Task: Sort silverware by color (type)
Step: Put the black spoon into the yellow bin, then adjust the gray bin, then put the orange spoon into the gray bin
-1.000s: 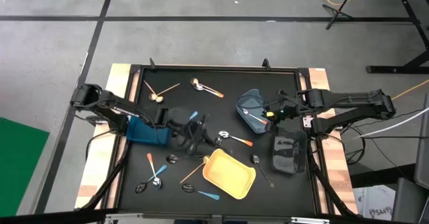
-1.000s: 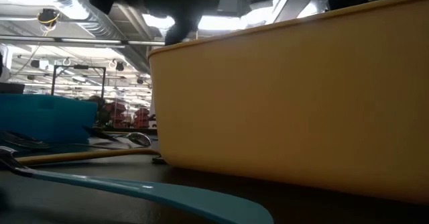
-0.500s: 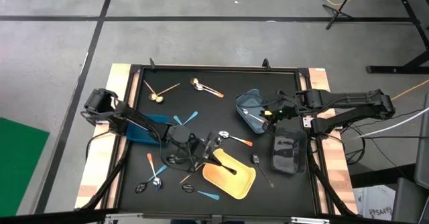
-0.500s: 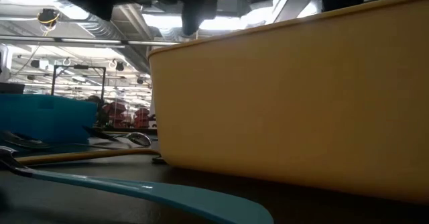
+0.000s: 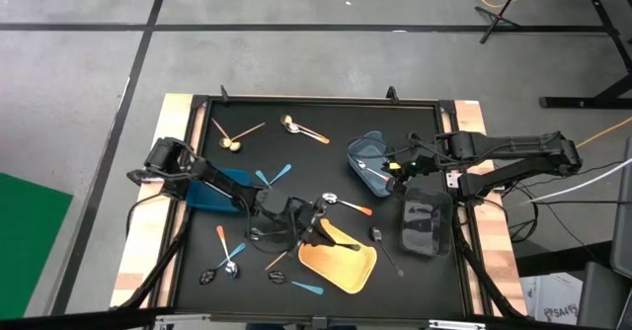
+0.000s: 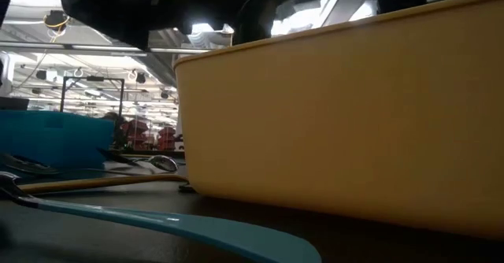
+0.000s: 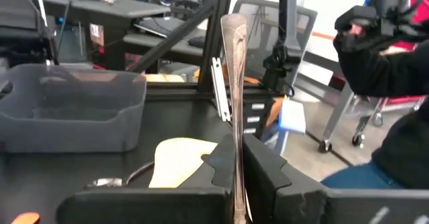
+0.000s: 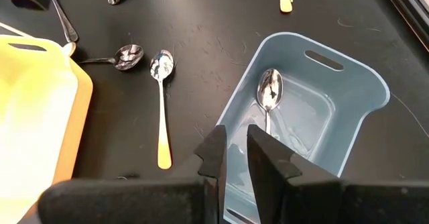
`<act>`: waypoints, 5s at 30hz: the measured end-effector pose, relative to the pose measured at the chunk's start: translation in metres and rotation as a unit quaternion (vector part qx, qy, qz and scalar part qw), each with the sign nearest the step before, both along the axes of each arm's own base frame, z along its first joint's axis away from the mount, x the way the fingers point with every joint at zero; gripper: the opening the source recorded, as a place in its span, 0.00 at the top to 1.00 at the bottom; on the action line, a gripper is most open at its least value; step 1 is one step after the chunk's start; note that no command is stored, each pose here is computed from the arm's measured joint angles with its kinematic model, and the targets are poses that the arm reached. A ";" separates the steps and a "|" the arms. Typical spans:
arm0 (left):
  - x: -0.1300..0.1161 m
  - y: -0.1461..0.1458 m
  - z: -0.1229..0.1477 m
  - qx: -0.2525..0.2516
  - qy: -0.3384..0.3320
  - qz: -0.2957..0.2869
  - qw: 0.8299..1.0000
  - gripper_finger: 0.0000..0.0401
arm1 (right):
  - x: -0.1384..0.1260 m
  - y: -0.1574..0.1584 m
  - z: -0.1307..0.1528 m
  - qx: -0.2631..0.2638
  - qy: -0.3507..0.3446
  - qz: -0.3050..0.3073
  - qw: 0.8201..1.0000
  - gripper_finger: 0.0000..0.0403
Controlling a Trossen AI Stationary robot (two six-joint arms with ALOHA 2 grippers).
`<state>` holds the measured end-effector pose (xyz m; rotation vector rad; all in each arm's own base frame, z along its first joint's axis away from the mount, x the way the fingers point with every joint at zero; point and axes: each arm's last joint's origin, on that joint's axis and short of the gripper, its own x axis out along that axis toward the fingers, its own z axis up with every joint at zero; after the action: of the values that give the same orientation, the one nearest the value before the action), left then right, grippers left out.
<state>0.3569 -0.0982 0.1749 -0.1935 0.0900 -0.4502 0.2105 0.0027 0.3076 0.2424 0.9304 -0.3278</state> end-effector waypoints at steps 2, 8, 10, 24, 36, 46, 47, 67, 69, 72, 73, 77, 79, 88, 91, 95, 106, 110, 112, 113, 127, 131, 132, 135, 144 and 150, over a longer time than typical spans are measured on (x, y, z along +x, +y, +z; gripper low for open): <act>0.000 0.000 0.000 -0.004 0.005 0.001 1.000 0.97 | 0.000 0.000 0.000 0.000 0.000 0.000 1.000 0.87; 0.000 -0.001 -0.002 -0.014 0.019 0.000 1.000 0.93 | 0.000 0.000 0.000 0.000 0.000 0.000 1.000 0.87; 0.000 -0.001 -0.003 -0.019 0.024 0.001 1.000 0.91 | 0.000 0.000 0.000 0.000 0.000 0.000 1.000 0.87; 0.001 0.002 -0.003 -0.022 0.024 0.025 0.999 0.85 | 0.002 0.000 0.000 0.000 -0.004 0.000 1.000 0.87; -0.001 0.036 0.029 -0.024 -0.014 0.052 0.998 0.85 | 0.035 0.003 -0.009 0.031 -0.051 0.022 0.998 0.87; -0.033 0.070 0.072 0.088 0.041 0.114 0.989 0.85 | 0.060 0.008 -0.033 0.074 -0.019 0.052 0.996 0.87; -0.038 0.072 0.076 0.097 0.052 0.124 0.986 0.85 | 0.063 0.008 -0.036 0.077 -0.017 0.054 0.995 0.87; -0.140 0.103 0.139 0.146 0.126 0.294 0.936 0.85 | 0.112 0.012 -0.106 0.100 0.049 0.063 0.992 0.87; -0.143 0.103 0.140 0.147 0.130 0.296 0.935 0.85 | 0.115 0.012 -0.113 0.100 0.057 0.063 0.991 0.87; -0.143 0.103 0.139 0.147 0.132 0.296 0.935 0.85 | 0.120 0.012 -0.122 0.094 0.061 0.072 0.991 0.87; -0.143 0.103 0.139 0.147 0.132 0.296 0.935 0.85 | 0.122 0.012 -0.126 0.092 0.062 0.074 0.991 0.87; -0.142 0.103 0.137 0.150 0.141 0.294 0.933 0.85 | 0.127 0.012 -0.137 0.091 0.071 0.076 0.990 0.87; -0.142 0.103 0.135 0.152 0.147 0.293 0.932 0.85 | 0.128 0.012 -0.142 0.091 0.078 0.076 0.990 0.87; -0.143 0.103 0.133 0.155 0.157 0.292 0.931 0.85 | 0.134 0.012 -0.152 0.085 0.074 0.087 0.990 0.87; -0.143 0.103 0.133 0.155 0.158 0.292 0.931 0.85 | 0.134 0.012 -0.152 0.084 0.076 0.087 0.990 0.87; -0.143 0.103 0.133 0.156 0.158 0.291 0.930 0.85 | 0.134 0.012 -0.152 0.083 0.077 0.089 0.990 0.87; -0.143 0.103 0.133 0.156 0.159 0.291 0.930 0.85 | 0.126 0.009 -0.143 0.044 0.153 0.069 0.985 0.87; -0.143 0.103 0.133 0.156 0.159 0.291 0.930 0.85 | 0.121 0.007 -0.143 0.015 0.185 0.054 0.981 0.87; -0.143 0.103 0.133 0.156 0.159 0.291 0.930 0.85 | 0.119 0.007 -0.143 0.010 0.198 0.052 0.979 0.87; -0.143 0.103 0.133 0.156 0.159 0.291 0.930 0.85 | 0.118 0.007 -0.143 0.010 0.199 0.052 0.979 0.87; -0.143 0.103 0.133 0.156 0.159 0.291 0.930 0.85 | 0.137 0.025 -0.137 0.062 0.092 0.106 0.988 0.87; -0.143 0.103 0.133 0.156 0.159 0.291 0.930 0.85 | 0.136 0.035 -0.138 0.029 0.098 0.115 0.988 0.87; -0.143 0.103 0.133 0.156 0.159 0.291 0.930 0.85 | 0.135 0.036 -0.139 0.021 0.102 0.114 0.988 0.87; -0.143 0.103 0.133 0.155 0.159 0.291 0.931 0.85 | 0.135 0.038 -0.143 0.009 0.109 0.111 0.988 0.87; -0.143 0.103 0.133 0.155 0.160 0.291 0.930 0.85 | 0.136 0.037 -0.153 -0.006 0.129 0.103 0.986 0.87; -0.143 0.103 0.133 0.154 0.160 0.290 0.931 0.85 | 0.137 0.037 -0.159 0.002 0.134 0.107 0.985 0.87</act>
<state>0.2141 0.0046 0.3077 0.0234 0.4100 0.1938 0.3480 0.0401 0.1482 0.1013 1.2112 -0.1624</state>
